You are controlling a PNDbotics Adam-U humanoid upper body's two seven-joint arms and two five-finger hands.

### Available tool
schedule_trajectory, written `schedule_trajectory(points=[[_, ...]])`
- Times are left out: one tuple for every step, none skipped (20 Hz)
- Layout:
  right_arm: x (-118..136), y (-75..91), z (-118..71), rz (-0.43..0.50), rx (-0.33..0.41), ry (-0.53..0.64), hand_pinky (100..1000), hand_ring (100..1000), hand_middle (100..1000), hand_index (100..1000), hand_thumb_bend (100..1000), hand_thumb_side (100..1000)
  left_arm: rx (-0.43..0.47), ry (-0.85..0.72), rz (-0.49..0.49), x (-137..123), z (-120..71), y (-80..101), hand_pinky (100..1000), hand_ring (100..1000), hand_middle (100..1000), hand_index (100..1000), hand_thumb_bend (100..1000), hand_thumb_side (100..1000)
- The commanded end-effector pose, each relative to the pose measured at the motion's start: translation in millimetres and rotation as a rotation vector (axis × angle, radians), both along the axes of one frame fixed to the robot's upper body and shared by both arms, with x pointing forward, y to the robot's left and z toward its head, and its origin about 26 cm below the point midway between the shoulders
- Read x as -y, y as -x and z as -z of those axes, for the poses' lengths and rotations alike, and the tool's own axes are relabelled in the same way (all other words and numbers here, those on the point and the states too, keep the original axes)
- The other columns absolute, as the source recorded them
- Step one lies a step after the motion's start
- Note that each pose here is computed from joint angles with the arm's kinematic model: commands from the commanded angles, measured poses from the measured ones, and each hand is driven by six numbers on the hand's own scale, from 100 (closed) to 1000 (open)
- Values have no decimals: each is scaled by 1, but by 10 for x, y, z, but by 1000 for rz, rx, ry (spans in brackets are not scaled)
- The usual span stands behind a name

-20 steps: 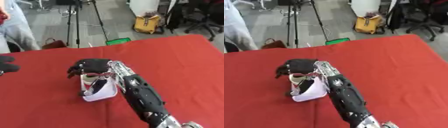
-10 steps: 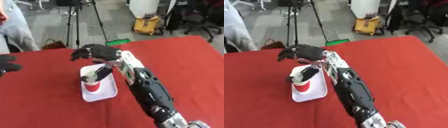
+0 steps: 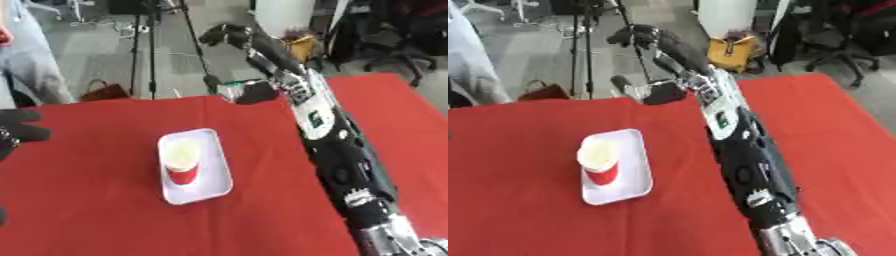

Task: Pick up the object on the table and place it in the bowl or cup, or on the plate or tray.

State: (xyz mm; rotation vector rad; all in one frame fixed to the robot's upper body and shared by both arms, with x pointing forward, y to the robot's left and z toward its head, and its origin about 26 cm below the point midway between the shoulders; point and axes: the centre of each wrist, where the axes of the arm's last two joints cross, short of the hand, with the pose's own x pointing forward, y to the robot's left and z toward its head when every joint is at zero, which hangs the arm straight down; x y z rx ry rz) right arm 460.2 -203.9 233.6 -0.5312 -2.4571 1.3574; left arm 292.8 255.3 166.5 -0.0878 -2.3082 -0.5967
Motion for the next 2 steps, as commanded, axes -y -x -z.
schedule_trajectory(points=[[210, 33, -133, 15, -10, -44, 738, 737, 768, 861, 248, 549, 29, -12, -8, -25, -80, 24, 750, 692, 728, 794, 926, 628], [292, 35, -107, 18, -36, -59, 695, 725, 764, 861, 219, 539, 28, -13, -10, -27, -79, 25, 750, 693, 728, 794, 927, 629]])
